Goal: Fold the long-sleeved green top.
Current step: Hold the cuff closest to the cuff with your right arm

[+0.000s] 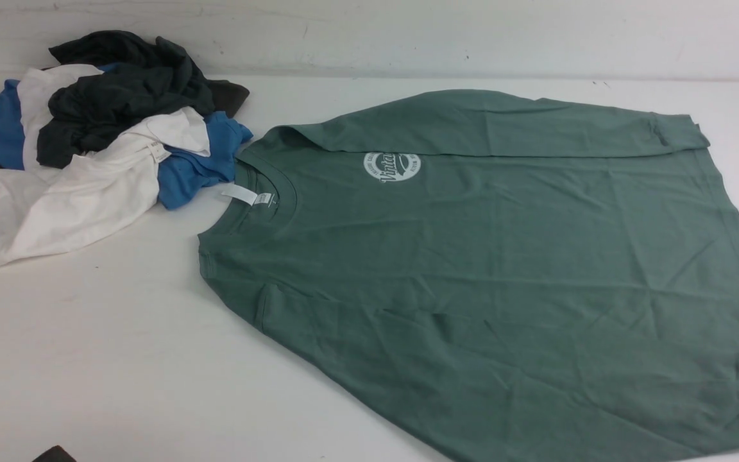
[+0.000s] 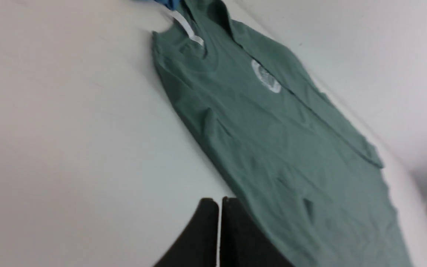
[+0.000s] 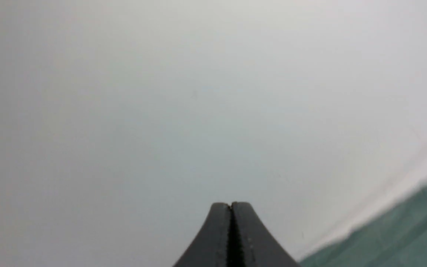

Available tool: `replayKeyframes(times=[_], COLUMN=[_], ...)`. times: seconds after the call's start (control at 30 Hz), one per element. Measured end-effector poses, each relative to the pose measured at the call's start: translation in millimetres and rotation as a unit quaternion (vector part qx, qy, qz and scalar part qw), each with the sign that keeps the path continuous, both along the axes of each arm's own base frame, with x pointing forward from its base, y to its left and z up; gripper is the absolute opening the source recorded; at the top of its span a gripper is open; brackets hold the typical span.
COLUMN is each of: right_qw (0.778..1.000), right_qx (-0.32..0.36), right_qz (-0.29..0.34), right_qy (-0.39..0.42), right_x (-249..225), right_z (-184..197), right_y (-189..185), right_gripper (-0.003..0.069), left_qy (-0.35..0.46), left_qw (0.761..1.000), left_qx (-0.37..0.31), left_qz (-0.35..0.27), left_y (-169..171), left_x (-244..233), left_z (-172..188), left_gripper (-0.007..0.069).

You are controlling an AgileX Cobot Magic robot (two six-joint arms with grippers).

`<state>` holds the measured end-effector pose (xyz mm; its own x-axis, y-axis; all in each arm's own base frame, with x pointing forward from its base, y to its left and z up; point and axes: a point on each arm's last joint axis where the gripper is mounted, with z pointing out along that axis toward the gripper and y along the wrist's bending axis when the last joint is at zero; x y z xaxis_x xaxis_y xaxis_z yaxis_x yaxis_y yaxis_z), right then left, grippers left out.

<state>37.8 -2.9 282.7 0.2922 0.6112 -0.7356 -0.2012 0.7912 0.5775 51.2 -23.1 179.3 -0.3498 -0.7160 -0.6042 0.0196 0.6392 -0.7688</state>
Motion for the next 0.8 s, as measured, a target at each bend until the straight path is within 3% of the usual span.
replayKeyframes(times=[0.03, 0.13, 0.17, 0.2, 0.23, 0.27, 0.3, 0.33, 0.37, 0.43, 0.53, 0.63, 0.8], right_qw=[0.998, 0.989, 0.974, 0.971, 0.928, 0.923, 0.871, 0.837, 0.821, 0.721, 0.664, 0.632, 0.63], right_qx=[-0.058, -0.14, -0.178, -0.18, -0.218, -0.219, -0.241, -0.249, -0.253, -0.279, -0.293, -0.279, -0.235], right_qz=[-0.006, 0.01, 0.035, 0.04, 0.061, 0.066, 0.063, 0.057, 0.053, 0.013, 0.01, 0.042, 0.078], right_qy=[-0.008, 0.049, 0.139, 0.153, 0.295, 0.31, 0.423, 0.483, 0.509, 0.634, 0.687, 0.722, 0.736], right_x=[-6, -6, 7, 9, 30, 32, 48, 57, 61, 89, 116, 146, 175], right_z=[29, 72, 80, 81, 81, 81, 73, 65, 61, 39, 21, -3, -32], right_y=[3, 9, 13, 14, 14, 14, 9, 5, 3, -12, -17, -18, -31], right_gripper=[-0.0014, -0.0014, -0.0014, -0.0014, -0.0012, -0.0012, -0.0011, -0.0011, -0.0011, -0.0011, -0.0012, -0.0014, -0.0014], left_qy=[-0.006, -0.023, -0.028, -0.028, -0.034, -0.034, -0.036, -0.036, -0.037, -0.041, -0.042, -0.041, -0.042], left_qw=[1.0, 0.998, 0.998, 0.998, 0.997, 0.997, 0.997, 0.997, 0.997, 0.997, 0.997, 0.996, 0.996], left_qx=[-0.021, -0.049, -0.054, -0.055, -0.058, -0.058, -0.059, -0.06, -0.06, -0.061, -0.062, -0.064, -0.064], left_qz=[0.005, 0.019, 0.024, 0.024, 0.029, 0.029, 0.031, 0.031, 0.032, 0.036, 0.036, 0.036, 0.037], left_y=[0, 2, 2, 2, 3, 3, 4, 4, 4, 4, 5, 4, 5], left_x=[0, 2, 2, 2, 2, 2, 3, 3, 3, 3, 3, 3, 3], left_z=[2, 6, 7, 8, 9, 9, 9, 9, 9, 10, 10, 10, 10], left_gripper=[-0.0001, -0.0001, -0.0001, -0.0001, -0.0001, -0.0001, -0.0001, -0.0001, -0.0001, -0.0001, -0.0001, -0.0001, -0.0001])
